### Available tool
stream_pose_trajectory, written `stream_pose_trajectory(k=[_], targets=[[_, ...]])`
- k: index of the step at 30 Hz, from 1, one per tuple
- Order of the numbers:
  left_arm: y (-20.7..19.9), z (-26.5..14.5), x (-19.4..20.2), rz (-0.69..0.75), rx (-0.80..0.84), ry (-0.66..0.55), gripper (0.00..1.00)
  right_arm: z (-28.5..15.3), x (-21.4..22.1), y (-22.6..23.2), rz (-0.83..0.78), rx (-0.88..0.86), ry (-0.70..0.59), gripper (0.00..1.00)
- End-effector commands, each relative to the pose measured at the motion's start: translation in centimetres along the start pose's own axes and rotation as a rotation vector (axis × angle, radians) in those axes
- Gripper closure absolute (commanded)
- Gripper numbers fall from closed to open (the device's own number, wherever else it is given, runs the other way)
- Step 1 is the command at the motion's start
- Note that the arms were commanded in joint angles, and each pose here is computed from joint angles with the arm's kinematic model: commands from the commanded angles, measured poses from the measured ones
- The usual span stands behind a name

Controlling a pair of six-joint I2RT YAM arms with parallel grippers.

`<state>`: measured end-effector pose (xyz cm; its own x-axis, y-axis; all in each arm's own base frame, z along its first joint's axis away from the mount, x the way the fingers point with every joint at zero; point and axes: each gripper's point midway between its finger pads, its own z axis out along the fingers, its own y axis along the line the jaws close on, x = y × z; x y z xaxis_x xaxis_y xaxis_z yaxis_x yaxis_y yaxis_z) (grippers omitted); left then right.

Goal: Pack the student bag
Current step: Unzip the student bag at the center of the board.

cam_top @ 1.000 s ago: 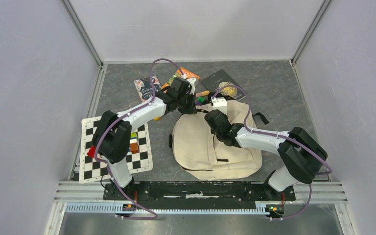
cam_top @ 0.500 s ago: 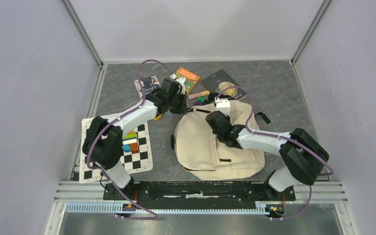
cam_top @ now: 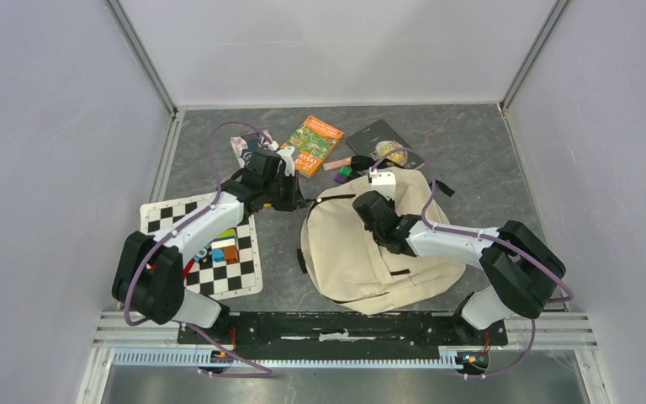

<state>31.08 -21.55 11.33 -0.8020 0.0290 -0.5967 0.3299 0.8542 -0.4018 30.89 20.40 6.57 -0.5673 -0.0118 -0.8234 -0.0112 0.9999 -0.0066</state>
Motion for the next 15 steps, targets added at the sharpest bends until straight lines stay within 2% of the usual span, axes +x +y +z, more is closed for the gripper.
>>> stream_pose_trajectory(k=[1,3,5,6,9,11,13,15], targets=[[-0.5,-1.8,-0.4,0.020,0.040,-0.033,0.98,-0.4,-1.7,-1.9,-0.005,0.077,-0.062,1.00],[-1.6,-1.8,-0.4,0.032,0.106,-0.022,0.98,-0.9,-2.7,-1.3,-0.035,0.033,-0.079,1.00],[-2.4,-1.8,-0.6,0.030,0.152,-0.030,0.98,-1.6,-4.0,-0.8,-0.080,-0.011,-0.104,0.87],[-2.6,-1.7,-0.7,0.027,0.163,-0.032,0.98,-2.1,-4.6,-0.5,-0.107,-0.042,-0.114,0.77],[-3.1,-1.7,-0.6,0.029,0.187,-0.017,0.98,-3.5,-7.1,1.7,-0.236,-0.207,-0.212,0.37],[-3.2,-1.8,-0.6,0.034,0.198,-0.012,0.98,-4.3,-8.2,2.9,-0.342,-0.299,-0.269,0.24],[-3.4,-1.9,-0.6,0.037,0.202,-0.012,0.98,-4.7,-8.8,4.2,-0.454,-0.394,-0.312,0.17],[-3.4,-1.9,-0.6,0.040,0.204,-0.009,0.98,-4.6,-9.1,5.4,-0.532,-0.472,-0.329,0.15]])
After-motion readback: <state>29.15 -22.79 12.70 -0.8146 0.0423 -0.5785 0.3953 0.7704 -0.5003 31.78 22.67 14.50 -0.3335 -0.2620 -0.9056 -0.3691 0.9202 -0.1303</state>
